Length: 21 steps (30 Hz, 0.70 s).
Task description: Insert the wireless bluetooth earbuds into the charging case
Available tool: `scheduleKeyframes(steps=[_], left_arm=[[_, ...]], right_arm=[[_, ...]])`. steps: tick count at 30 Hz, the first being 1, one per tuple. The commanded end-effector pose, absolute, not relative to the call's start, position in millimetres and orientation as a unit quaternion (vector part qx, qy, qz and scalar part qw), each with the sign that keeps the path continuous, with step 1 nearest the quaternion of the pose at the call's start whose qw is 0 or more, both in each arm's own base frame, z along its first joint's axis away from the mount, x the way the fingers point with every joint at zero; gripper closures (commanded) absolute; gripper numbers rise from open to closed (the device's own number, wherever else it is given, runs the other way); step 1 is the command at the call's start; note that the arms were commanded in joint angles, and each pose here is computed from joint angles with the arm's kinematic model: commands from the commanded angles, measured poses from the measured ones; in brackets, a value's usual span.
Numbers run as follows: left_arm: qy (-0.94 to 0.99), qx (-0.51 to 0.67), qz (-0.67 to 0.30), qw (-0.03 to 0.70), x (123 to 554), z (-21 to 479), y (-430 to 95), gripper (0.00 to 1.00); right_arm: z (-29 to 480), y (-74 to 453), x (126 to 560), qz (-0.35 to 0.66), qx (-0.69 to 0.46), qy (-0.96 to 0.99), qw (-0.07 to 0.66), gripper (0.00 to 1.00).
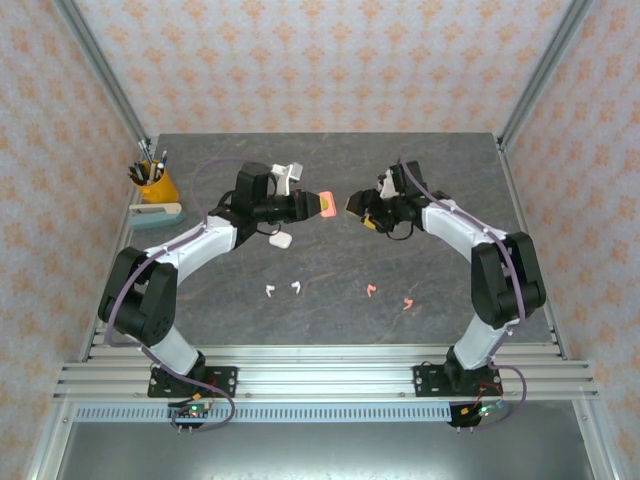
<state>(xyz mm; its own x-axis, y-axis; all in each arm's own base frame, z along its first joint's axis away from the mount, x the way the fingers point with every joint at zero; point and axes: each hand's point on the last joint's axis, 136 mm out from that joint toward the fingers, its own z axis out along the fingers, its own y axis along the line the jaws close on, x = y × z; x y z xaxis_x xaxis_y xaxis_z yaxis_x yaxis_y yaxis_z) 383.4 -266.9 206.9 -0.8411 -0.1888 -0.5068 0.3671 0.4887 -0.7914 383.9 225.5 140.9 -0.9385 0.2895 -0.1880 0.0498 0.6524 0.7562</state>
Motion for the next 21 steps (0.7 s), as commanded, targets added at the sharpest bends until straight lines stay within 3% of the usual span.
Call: scheduleKeyframes(steps=[1,11,21], left_arm=[[0.787,0.087,-0.538,0.289,386,238,-274,0.95],[0.77,0.113,-0.569,0.266,389,253,-286,0.96],[0.774,0.113,-0.567,0.258,391,248,-287,0.98]], right_arm=[[180,235,373,0.465,0.041,0.87,0.159,0.41],[206,250,364,0.52,-0.007,0.842,0.145,0.56],[212,247,361,0.515,-0.013,0.844,0.151,0.58]])
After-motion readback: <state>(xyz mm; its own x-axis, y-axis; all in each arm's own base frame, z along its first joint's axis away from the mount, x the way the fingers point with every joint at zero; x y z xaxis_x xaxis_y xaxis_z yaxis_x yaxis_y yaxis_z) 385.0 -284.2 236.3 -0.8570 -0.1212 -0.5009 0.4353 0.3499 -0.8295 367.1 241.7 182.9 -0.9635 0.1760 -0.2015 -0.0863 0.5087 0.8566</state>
